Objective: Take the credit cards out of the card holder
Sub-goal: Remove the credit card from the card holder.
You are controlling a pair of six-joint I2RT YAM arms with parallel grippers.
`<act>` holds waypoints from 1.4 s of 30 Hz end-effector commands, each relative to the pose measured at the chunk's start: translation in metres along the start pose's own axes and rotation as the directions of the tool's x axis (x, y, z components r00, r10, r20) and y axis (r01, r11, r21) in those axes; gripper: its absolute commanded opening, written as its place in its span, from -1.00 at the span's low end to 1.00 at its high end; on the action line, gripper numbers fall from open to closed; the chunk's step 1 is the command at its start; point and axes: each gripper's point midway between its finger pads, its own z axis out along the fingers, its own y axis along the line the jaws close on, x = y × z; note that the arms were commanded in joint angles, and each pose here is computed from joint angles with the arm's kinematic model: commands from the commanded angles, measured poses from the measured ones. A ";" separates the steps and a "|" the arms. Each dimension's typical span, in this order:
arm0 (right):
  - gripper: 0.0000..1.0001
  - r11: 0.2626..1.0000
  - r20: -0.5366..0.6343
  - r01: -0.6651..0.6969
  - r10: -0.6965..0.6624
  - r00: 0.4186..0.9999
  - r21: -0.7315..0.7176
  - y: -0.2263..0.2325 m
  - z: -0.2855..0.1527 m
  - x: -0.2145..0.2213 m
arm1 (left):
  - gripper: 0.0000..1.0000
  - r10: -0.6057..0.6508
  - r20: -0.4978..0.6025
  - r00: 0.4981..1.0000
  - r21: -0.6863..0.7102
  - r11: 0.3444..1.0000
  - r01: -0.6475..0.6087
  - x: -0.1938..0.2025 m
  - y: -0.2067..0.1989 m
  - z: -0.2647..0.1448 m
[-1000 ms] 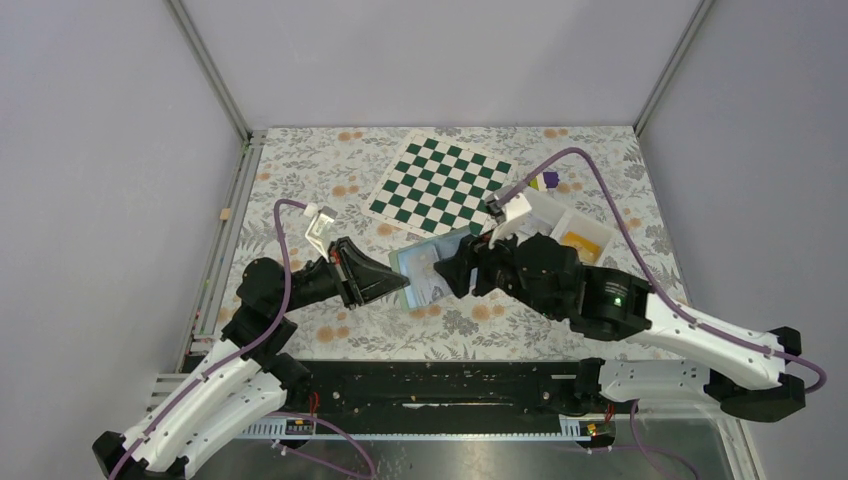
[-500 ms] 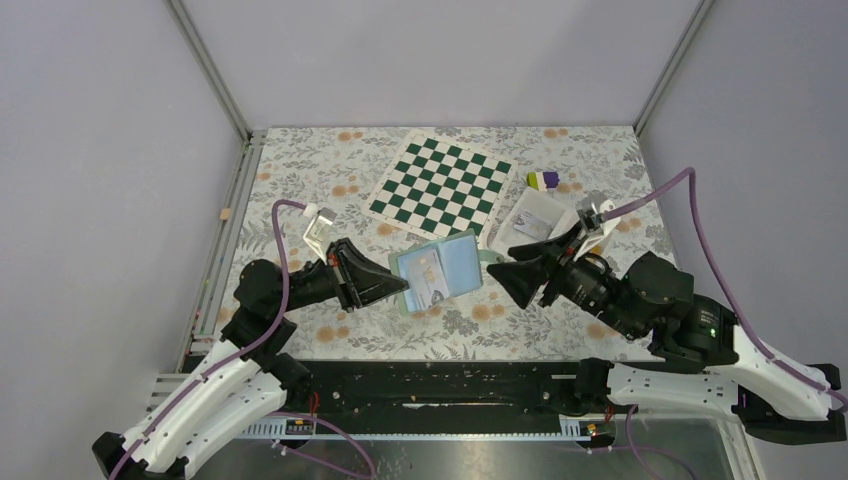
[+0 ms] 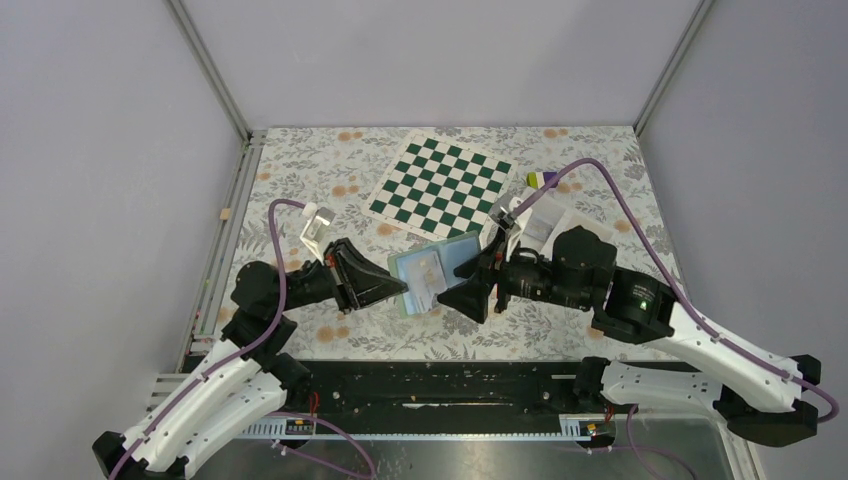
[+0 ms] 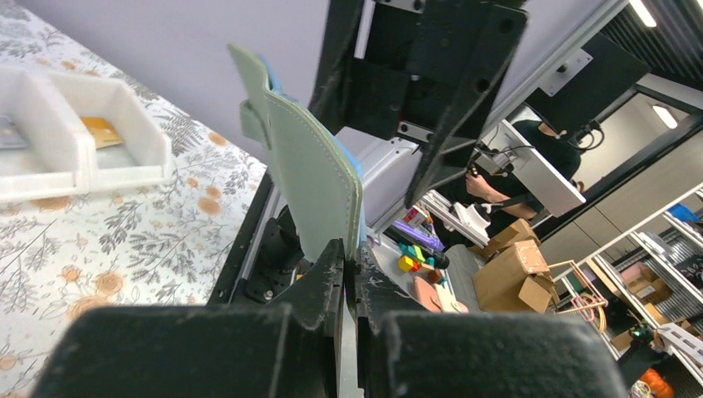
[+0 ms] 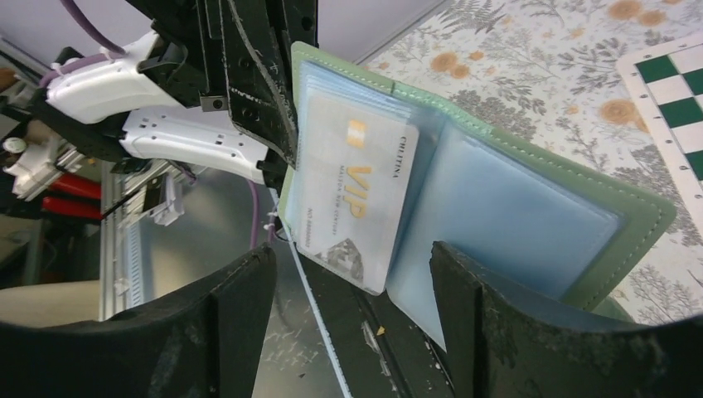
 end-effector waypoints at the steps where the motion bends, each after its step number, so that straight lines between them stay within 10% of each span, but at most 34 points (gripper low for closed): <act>1: 0.49 0.986 0.026 -0.028 0.032 0.999 -0.164 0.024 -0.003 -0.017 | -1.00 0.074 0.035 0.997 0.133 0.988 -0.078 -0.016 -0.037 -0.001; 42: 0.18 0.797 0.067 -0.297 0.387 0.919 -0.526 0.039 -0.006 -0.036 | -1.00 0.077 0.033 0.996 0.166 0.983 -0.082 -0.015 -0.038 0.002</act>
